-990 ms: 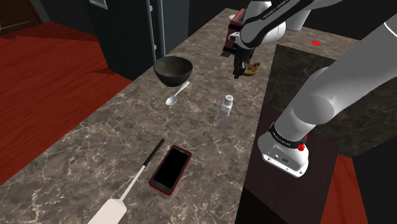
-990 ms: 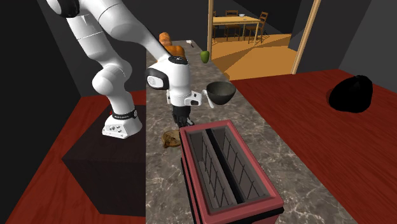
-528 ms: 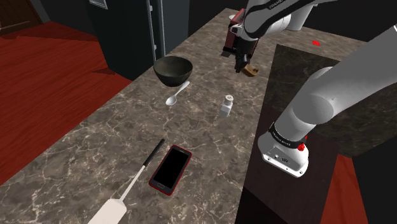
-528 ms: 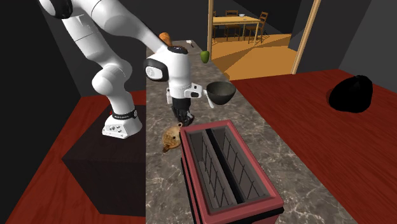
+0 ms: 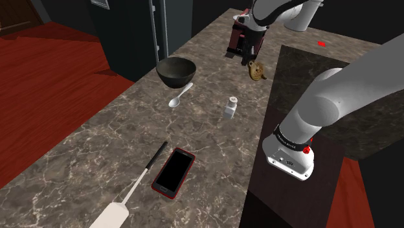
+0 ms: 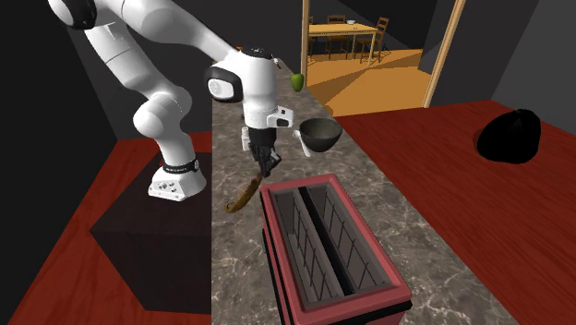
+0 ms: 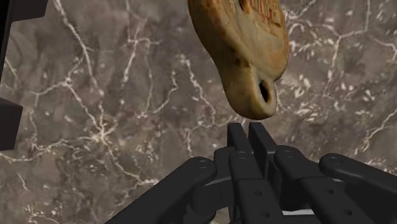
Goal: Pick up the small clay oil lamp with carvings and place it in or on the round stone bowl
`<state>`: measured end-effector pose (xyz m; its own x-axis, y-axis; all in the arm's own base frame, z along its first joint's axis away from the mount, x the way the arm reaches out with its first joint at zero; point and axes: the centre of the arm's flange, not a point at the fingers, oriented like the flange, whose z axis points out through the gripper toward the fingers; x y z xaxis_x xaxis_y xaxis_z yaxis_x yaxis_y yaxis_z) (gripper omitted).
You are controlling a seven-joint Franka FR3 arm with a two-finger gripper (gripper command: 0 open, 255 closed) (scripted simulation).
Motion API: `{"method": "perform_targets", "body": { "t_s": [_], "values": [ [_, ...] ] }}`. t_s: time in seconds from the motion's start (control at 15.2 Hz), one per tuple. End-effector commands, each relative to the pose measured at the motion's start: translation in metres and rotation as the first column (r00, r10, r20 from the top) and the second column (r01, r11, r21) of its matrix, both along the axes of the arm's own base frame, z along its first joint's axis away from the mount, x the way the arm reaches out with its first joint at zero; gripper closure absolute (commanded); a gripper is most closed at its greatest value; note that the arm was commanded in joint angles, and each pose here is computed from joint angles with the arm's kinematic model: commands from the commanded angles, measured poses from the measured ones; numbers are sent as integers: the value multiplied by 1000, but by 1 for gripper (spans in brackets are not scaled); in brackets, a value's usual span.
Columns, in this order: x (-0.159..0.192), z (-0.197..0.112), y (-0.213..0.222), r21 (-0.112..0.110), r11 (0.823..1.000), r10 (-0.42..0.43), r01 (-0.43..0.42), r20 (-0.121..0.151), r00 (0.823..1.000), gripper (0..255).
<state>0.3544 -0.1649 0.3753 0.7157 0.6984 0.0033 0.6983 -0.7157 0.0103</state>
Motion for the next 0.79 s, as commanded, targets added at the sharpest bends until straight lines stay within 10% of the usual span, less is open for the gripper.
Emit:
{"method": "perform_targets", "body": {
  "t_s": [0.0,0.13,0.2,0.26,0.4,0.73],
  "values": [
    [-1,11,1,0,1000,0,0,-1,1000,255],
    [0,11,1,0,1000,0,0,0,1000,255],
    [0,11,1,0,1000,0,0,0,1000,0],
    [-14,4,-10,8,989,-146,146,93,985,0],
    [-45,-15,-24,64,906,-420,419,266,867,0],
    [-39,-35,-26,65,905,-422,421,267,866,0]
  ]
}}
